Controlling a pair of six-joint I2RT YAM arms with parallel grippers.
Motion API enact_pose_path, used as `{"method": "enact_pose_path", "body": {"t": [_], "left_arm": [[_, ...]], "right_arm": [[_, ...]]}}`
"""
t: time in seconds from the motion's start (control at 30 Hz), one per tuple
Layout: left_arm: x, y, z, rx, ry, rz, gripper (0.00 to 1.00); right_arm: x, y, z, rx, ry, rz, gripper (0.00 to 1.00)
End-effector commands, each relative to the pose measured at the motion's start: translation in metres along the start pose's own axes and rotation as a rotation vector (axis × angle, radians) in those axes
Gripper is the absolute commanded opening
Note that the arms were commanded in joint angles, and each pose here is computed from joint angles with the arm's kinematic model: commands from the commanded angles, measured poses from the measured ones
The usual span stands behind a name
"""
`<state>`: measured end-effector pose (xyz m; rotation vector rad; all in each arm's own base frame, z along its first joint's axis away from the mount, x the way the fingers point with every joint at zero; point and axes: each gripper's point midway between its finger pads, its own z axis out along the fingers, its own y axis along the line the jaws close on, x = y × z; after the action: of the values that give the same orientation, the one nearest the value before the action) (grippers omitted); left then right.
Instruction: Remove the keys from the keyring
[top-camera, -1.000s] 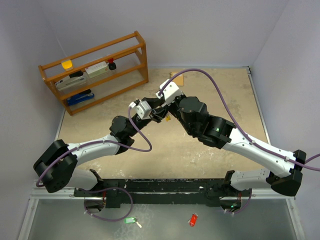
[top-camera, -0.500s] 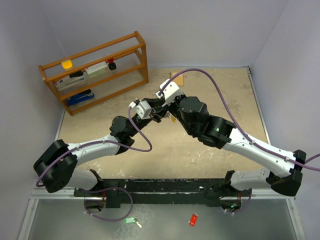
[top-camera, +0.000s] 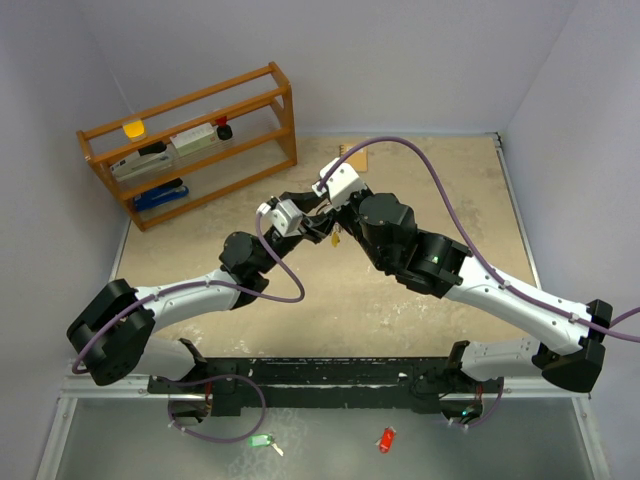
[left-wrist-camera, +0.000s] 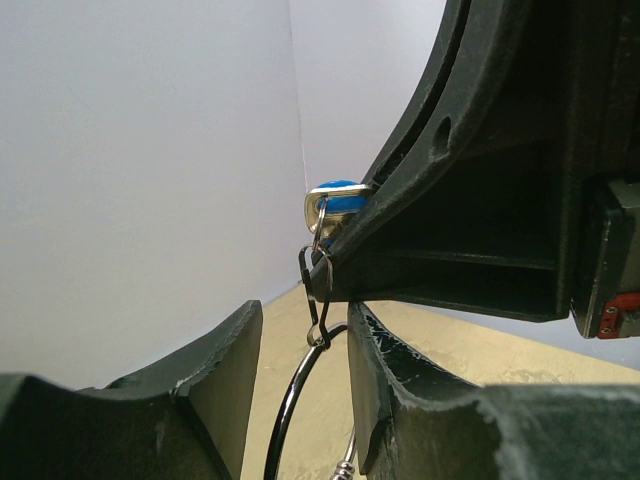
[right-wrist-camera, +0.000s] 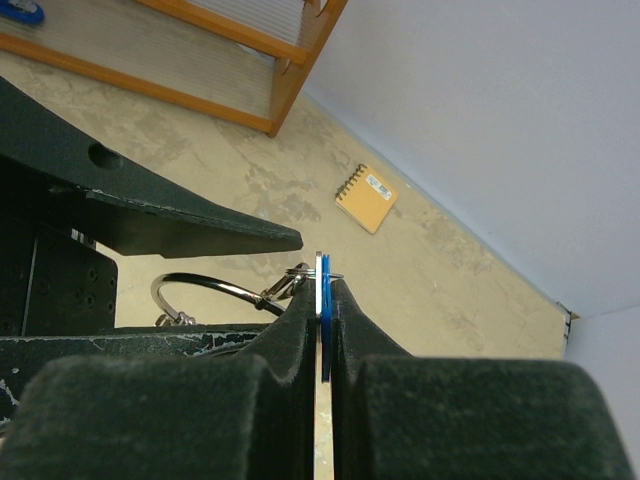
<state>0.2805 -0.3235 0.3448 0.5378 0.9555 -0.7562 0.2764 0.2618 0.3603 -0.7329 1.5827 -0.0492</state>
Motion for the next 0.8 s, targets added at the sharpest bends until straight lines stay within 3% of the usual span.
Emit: {"method": "enact_pose_path", "body": {"t": [0.0,0.37,0.77], "left_arm": [[-0.0548,0.004,0.0138,-0.012,-0.155,0.025,0.34],[-0.0592,-0.0022,0.0208,0.034,-0.137,0.056,0.28],[-0.0557,0.0005,0.0162,0.024,-0.102,0.09,0.29]], "right_arm": [[-0.016,-0.0048,-0.0071,-0.001,-0.047,0.051,0.0],[-0.0152,-0.0029,-0.0076,-0.01,-0.043,0.043,0.0],[-0.0081,-0.0072,-0.0067,0.01,0.035,-0.054,0.0]]}}
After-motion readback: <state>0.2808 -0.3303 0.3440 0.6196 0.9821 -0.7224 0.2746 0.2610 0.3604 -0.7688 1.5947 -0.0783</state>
